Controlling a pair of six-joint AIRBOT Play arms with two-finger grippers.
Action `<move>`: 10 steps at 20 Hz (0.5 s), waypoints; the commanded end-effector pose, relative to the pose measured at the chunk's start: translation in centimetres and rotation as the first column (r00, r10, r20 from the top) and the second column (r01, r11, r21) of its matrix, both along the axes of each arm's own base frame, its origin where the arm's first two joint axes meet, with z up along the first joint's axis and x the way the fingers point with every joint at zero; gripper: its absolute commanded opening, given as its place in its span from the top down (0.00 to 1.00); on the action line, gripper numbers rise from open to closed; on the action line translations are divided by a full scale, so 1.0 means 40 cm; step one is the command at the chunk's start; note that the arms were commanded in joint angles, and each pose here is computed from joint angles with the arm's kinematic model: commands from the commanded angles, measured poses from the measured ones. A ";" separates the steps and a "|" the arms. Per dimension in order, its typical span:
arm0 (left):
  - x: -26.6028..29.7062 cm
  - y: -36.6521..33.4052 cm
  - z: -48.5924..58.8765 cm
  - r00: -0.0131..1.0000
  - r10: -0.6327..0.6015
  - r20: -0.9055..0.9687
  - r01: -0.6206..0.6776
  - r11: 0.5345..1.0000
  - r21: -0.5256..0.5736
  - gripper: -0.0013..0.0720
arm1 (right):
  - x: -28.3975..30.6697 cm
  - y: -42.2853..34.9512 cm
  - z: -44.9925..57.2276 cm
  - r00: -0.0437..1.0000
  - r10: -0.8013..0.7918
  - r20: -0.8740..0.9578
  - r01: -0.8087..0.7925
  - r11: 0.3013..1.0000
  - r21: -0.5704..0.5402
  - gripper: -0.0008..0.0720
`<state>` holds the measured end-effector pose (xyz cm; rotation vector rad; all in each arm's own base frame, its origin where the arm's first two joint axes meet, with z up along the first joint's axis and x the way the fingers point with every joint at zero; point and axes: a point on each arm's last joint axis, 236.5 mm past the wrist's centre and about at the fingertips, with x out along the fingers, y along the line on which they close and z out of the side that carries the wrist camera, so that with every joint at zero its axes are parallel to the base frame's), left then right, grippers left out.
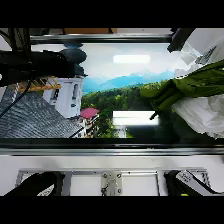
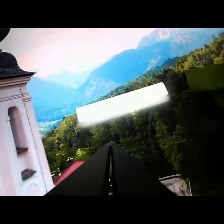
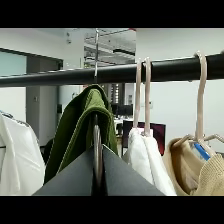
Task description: Fold the clothes and pants, and hang the long-sleeved shirts on hangers.
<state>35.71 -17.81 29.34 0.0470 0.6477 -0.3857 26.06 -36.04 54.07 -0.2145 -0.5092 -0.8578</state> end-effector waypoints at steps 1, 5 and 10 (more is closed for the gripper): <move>-0.018 -0.035 0.000 0.999 -0.040 0.000 0.040 0.999 0.000 0.96 | 0.012 -0.061 -0.027 1.000 -0.029 0.011 0.029 0.999 0.036 0.98; -0.037 -0.070 -0.001 0.997 -0.079 -0.001 0.079 0.997 0.001 0.96 | 0.033 -0.103 -0.070 0.999 -0.035 -0.008 0.036 0.997 0.067 0.98; -0.041 -0.074 -0.003 0.996 -0.085 -0.005 0.085 0.996 0.002 0.96 | 0.036 -0.120 -0.085 0.999 -0.041 -0.016 0.042 0.996 0.076 0.98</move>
